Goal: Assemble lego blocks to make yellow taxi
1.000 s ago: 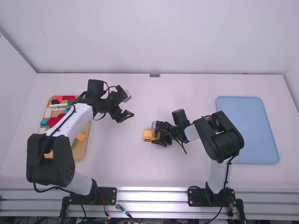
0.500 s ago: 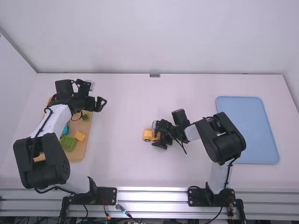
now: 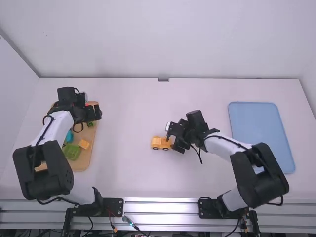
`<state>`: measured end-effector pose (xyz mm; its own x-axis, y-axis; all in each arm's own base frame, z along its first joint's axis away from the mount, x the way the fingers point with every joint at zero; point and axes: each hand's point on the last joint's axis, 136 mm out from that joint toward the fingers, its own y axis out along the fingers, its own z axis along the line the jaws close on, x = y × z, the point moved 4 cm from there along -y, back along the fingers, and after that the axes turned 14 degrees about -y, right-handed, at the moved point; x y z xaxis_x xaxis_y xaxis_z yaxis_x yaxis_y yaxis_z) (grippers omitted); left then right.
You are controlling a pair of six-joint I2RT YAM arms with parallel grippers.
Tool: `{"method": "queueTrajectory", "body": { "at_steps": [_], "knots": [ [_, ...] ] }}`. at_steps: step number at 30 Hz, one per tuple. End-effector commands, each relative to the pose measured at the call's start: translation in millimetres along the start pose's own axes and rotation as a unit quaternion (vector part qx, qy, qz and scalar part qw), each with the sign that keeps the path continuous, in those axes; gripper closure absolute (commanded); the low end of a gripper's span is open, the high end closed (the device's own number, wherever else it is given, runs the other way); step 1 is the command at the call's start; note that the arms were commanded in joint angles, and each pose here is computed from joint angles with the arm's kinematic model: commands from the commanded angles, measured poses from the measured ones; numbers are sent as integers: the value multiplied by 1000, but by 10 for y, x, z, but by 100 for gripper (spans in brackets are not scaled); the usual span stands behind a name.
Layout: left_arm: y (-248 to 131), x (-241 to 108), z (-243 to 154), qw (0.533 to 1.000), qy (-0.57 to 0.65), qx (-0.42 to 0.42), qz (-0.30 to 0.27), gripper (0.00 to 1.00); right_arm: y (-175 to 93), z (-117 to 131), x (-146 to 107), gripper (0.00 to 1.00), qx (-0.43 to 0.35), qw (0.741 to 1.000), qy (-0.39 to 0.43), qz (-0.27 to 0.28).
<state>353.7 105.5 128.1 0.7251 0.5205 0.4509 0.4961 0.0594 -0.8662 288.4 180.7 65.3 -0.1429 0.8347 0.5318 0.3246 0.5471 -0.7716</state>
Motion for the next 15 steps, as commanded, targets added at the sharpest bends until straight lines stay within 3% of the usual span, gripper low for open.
{"method": "queueTrajectory", "body": {
  "at_steps": [1,11,15],
  "knots": [
    [-104,88,332,992,-92,81,-27,1,-169,-122,-22,1,-47,998,-7,38],
    [-118,96,463,990,-105,89,-26,1,-528,-395,71,1,-136,989,-18,51],
    [-118,103,460,994,-58,89,-23,1,-713,-568,60,1,-167,984,48,38]
  ]
}}
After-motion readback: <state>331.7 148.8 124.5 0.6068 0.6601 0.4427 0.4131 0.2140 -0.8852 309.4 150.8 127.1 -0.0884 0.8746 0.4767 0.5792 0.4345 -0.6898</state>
